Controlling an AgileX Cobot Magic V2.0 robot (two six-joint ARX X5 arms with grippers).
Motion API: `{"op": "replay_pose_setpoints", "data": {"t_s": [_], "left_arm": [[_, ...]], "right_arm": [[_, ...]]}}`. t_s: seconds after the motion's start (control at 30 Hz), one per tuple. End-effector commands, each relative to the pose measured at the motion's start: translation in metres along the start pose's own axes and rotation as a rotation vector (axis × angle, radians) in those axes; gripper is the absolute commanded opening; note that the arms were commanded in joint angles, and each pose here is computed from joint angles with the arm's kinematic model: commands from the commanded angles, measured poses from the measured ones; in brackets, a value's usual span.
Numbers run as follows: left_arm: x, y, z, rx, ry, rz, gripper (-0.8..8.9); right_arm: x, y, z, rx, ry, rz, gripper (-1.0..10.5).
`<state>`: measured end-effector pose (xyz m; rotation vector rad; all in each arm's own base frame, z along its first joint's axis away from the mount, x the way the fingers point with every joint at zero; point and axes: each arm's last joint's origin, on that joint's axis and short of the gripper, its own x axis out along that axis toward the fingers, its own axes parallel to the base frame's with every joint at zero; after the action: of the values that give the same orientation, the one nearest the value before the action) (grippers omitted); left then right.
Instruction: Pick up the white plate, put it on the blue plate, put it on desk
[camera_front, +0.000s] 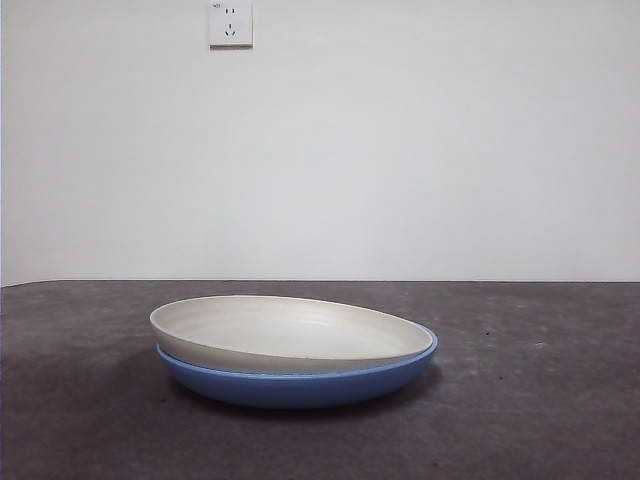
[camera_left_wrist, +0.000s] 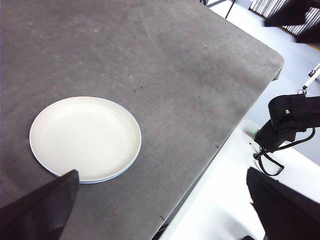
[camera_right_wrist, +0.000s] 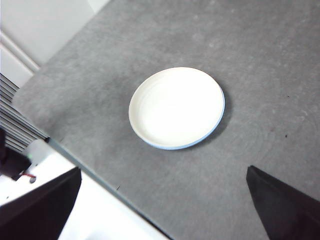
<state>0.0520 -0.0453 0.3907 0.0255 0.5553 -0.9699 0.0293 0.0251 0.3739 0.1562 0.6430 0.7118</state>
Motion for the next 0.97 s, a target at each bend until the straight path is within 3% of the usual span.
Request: {"op": "replay_pose_setpoints", "data": {"t_s": [0.03, 0.27, 0.6, 0.67, 0.7, 0.73, 0.77, 0.8, 0.97], "left_arm": [[-0.001, 0.000, 0.004, 0.008, -0.017, -0.001, 6.56], [-0.001, 0.000, 0.005, 0.013, -0.026, -0.001, 6.56], [0.000, 0.000, 0.005, 0.018, -0.030, -0.001, 6.47], [0.000, 0.000, 0.005, 0.016, -0.026, -0.001, 5.34], [0.000, 0.000, 0.004, 0.013, -0.021, -0.001, 3.93], [0.000, 0.000, 0.004, 0.010, -0.016, -0.001, 2.14], [0.000, 0.000, 0.003, 0.006, -0.006, -0.001, -0.20], [0.000, 0.000, 0.002, -0.002, -0.001, -0.001, 0.42], [0.000, 0.000, -0.001, -0.059, 0.026, -0.001, 0.07]], "right_arm": [[-0.019, 0.004, -0.014, -0.028, -0.028, 0.012, 7.0], [-0.038, 0.005, -0.042, -0.004, 0.007, 0.005, 7.0], [-0.039, 0.006, -0.038, -0.021, -0.040, 0.015, 7.0], [-0.039, 0.006, -0.036, -0.026, -0.054, 0.017, 6.9], [-0.039, 0.006, -0.036, -0.028, -0.058, 0.019, 6.0], [-0.039, 0.006, -0.036, -0.029, -0.059, 0.019, 4.4], [-0.039, 0.006, -0.036, -0.029, -0.057, 0.018, 2.1], [-0.039, 0.006, -0.036, -0.029, -0.056, 0.017, -0.2], [-0.039, 0.007, -0.034, -0.039, -0.077, 0.022, 0.4]]}}
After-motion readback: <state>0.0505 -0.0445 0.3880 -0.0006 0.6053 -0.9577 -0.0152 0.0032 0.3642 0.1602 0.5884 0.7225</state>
